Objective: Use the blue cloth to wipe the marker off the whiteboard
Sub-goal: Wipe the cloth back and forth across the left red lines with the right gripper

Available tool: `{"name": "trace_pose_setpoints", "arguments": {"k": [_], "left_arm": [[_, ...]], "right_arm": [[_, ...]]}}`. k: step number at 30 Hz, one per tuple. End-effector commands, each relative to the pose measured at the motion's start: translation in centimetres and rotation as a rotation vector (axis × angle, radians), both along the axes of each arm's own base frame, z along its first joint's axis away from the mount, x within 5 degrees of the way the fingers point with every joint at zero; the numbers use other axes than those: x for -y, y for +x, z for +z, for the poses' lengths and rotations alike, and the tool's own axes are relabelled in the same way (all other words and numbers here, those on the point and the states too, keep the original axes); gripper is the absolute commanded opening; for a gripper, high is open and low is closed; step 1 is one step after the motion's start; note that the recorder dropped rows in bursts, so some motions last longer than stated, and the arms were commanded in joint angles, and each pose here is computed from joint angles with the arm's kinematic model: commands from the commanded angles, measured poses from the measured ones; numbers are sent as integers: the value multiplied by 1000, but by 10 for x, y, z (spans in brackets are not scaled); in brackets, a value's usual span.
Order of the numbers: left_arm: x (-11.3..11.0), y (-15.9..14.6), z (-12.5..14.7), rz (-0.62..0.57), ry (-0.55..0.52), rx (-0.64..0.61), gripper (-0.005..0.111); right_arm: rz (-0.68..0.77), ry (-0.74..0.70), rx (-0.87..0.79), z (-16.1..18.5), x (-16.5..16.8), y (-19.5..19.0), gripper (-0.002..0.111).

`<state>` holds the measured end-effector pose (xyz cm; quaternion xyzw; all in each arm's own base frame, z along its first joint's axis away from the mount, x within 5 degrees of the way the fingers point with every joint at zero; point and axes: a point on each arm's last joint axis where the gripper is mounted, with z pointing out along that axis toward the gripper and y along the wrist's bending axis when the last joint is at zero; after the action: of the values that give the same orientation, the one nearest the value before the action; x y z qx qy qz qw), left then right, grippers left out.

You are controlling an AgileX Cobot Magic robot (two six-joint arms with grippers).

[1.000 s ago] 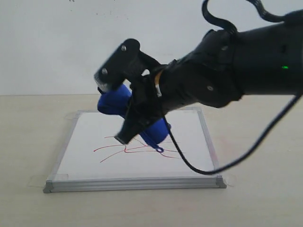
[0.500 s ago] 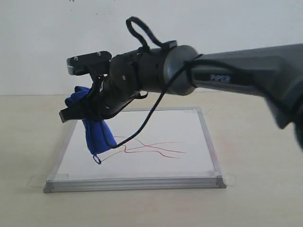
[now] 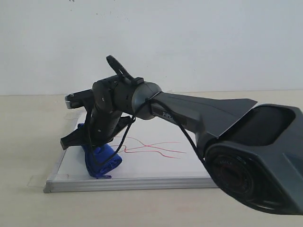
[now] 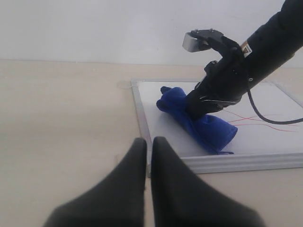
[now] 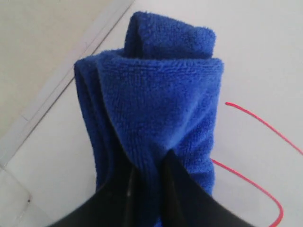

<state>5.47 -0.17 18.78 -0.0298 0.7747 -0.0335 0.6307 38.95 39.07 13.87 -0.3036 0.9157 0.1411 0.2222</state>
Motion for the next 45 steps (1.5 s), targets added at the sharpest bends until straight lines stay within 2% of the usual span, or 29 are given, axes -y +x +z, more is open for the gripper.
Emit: {"name": "trace_pose_setpoints", "arguments": {"k": [1,4,6,10,12,15,19,22,25,29,35,36,39,40,41,45], "left_arm": [[0,0,-1,-2,1,3,4],[0,0,-1,-2,1,3,4],[0,0,-1,-2,1,3,4],[0,0,-1,-2,1,3,4],[0,0,-1,-2,1,3,4],[0,0,-1,-2,1,3,4],[0,0,-1,-2,1,3,4],[0,0,-1,-2,1,3,4],[0,0,-1,-2,1,3,4],[0,0,-1,-2,1,3,4],[0,0,-1,-2,1,3,4],[0,0,-1,-2,1,3,4],[0,0,-1,-2,1,3,4],[0,0,-1,-2,1,3,4],[0,0,-1,-2,1,3,4],[0,0,-1,-2,1,3,4]], "right_arm": [[35,-89,-83,-19,1,-8,-1],[56,-141,-60,-22,3,-8,-1],[21,-220,-41,-23,10,-6,-1],[-102,-465,58,-23,35,6,-1],[-130,-503,89,-21,39,8,-1],[-117,-427,77,-22,32,7,-1],[65,-117,-48,-23,0,-7,-1],[185,48,-57,-17,-19,-17,-1],[174,41,-42,-17,-19,-16,-1],[73,-146,-4,-23,0,-7,-1],[-83,-577,162,-18,40,10,-1],[-81,-575,167,-18,40,11,-1],[-58,-479,173,-19,30,10,-1],[2,-335,141,-21,16,7,-1],[49,-249,113,-21,8,3,-1],[259,31,59,-15,-20,-11,-1]]}}
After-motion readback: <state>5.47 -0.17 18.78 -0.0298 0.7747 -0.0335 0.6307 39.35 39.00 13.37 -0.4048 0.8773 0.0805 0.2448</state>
